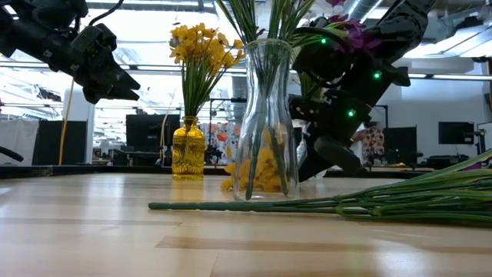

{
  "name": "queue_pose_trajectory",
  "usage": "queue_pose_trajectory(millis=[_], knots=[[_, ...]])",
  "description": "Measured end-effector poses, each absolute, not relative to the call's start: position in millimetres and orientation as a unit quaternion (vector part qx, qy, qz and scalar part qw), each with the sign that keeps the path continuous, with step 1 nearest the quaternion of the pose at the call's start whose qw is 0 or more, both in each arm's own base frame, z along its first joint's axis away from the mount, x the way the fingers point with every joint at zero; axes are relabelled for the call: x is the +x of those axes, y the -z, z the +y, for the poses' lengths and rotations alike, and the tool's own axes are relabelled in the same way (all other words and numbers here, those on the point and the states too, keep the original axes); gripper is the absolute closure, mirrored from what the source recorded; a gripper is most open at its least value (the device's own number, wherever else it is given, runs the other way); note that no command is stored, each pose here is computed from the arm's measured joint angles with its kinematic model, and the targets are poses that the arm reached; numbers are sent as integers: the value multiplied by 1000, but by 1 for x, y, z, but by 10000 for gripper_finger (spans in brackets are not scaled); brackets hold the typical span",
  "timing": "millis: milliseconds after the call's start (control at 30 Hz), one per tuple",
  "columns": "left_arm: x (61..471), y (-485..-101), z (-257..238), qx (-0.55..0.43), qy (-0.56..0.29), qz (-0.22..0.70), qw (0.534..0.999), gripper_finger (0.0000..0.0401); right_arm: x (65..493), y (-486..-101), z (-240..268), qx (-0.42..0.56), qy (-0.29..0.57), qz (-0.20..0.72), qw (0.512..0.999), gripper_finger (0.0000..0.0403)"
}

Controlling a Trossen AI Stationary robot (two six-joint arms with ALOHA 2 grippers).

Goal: Sort flowers into vase by color
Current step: Put the yellow flowers into the yellow vase

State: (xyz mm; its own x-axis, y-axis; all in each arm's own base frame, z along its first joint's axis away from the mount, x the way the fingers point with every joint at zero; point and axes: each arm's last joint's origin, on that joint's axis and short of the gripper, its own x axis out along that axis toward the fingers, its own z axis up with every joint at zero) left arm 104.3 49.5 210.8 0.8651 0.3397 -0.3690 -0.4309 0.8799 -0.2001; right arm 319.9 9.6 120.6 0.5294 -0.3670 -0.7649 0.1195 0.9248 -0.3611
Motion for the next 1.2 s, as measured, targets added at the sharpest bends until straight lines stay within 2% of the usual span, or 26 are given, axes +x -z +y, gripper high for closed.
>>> queue_pose_trajectory(millis=[333, 700, 1033, 1200], knots=[[104, -211, 49, -139, -201, 164, 956, 191, 321, -122, 10, -83, 166, 451, 873, 385], [104, -211, 50, -139, -201, 162, 956, 191, 329, -128, 7, -15, 197, 393, 898, 384], [105, -212, 50, -139, -201, 159, 957, 191, 343, -144, 7, -8, 196, 359, 913, 384], [105, -212, 48, -161, -173, 154, 959, 191, 347, -149, 6, -4, 198, 350, 915, 379]])
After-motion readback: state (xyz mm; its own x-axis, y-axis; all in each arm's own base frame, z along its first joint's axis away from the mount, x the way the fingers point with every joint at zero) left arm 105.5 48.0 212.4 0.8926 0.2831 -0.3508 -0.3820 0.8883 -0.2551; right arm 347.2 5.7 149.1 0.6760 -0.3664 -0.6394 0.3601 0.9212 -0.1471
